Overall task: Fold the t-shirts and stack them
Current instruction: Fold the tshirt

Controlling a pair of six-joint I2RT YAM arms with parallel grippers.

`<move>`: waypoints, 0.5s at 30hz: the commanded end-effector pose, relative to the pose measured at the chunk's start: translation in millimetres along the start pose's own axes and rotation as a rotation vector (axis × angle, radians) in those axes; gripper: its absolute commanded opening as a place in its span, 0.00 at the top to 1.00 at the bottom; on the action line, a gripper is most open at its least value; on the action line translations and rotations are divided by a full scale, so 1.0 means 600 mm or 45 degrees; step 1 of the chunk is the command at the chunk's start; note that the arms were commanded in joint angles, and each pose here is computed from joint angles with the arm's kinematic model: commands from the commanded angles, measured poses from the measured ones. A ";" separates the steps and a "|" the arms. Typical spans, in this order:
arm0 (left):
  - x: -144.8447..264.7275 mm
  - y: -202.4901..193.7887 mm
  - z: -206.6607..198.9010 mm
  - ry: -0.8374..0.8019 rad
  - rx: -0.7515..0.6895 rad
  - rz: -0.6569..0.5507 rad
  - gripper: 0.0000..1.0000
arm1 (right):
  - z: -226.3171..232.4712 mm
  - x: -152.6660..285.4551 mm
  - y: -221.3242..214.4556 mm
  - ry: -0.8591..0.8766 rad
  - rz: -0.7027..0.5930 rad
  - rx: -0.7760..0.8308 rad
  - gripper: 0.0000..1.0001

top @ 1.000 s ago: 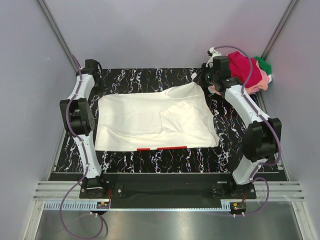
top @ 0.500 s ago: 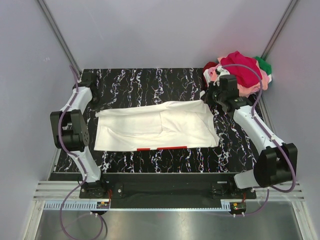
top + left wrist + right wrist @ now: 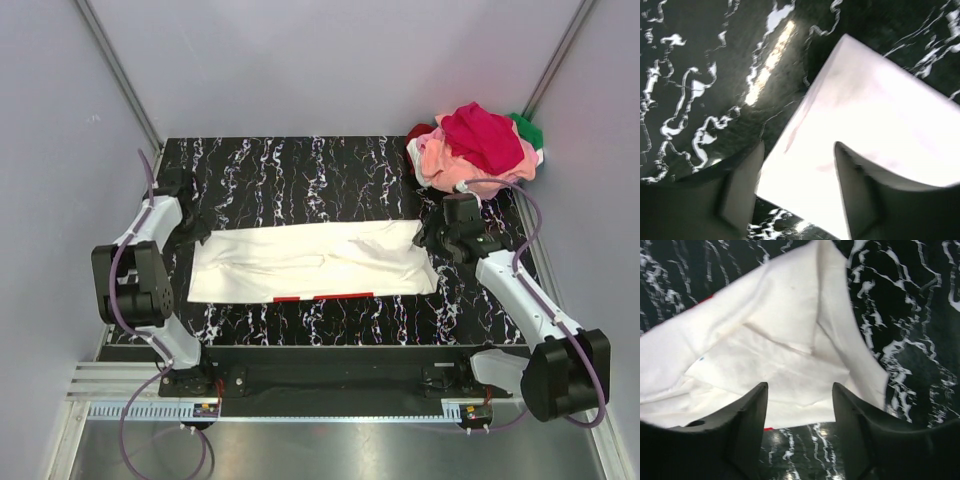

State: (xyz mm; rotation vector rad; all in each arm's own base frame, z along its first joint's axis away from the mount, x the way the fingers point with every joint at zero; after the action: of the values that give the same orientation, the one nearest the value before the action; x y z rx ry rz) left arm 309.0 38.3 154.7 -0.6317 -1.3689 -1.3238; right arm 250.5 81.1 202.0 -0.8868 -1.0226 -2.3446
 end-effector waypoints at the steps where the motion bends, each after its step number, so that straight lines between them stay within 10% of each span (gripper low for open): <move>1: 0.030 -0.013 0.023 0.065 0.033 -0.081 0.30 | -0.021 0.018 0.005 -0.141 -0.146 -0.135 0.36; 5: 0.056 -0.017 0.026 0.017 0.067 -0.167 0.14 | 0.007 0.019 0.020 -0.055 -0.140 -0.123 0.23; 15: 0.078 -0.013 -0.042 -0.226 -0.029 -0.238 0.25 | 0.081 -0.079 0.018 0.127 0.279 -0.027 0.29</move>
State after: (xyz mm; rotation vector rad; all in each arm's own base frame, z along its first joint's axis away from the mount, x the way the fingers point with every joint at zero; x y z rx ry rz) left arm 288.4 19.0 185.9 -0.6037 -1.5097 -1.4207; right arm 292.0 99.4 197.3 -0.9539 -0.9010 -2.2888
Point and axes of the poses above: each gripper's point midway between its finger pads, its own x axis back along the fingers, its own z axis along the line the jaws close on, y = z × x, the point moved 9 cm from there along x, back along the fingers, and after that the axes turned 15 degrees about -x, right-handed, at the moved point
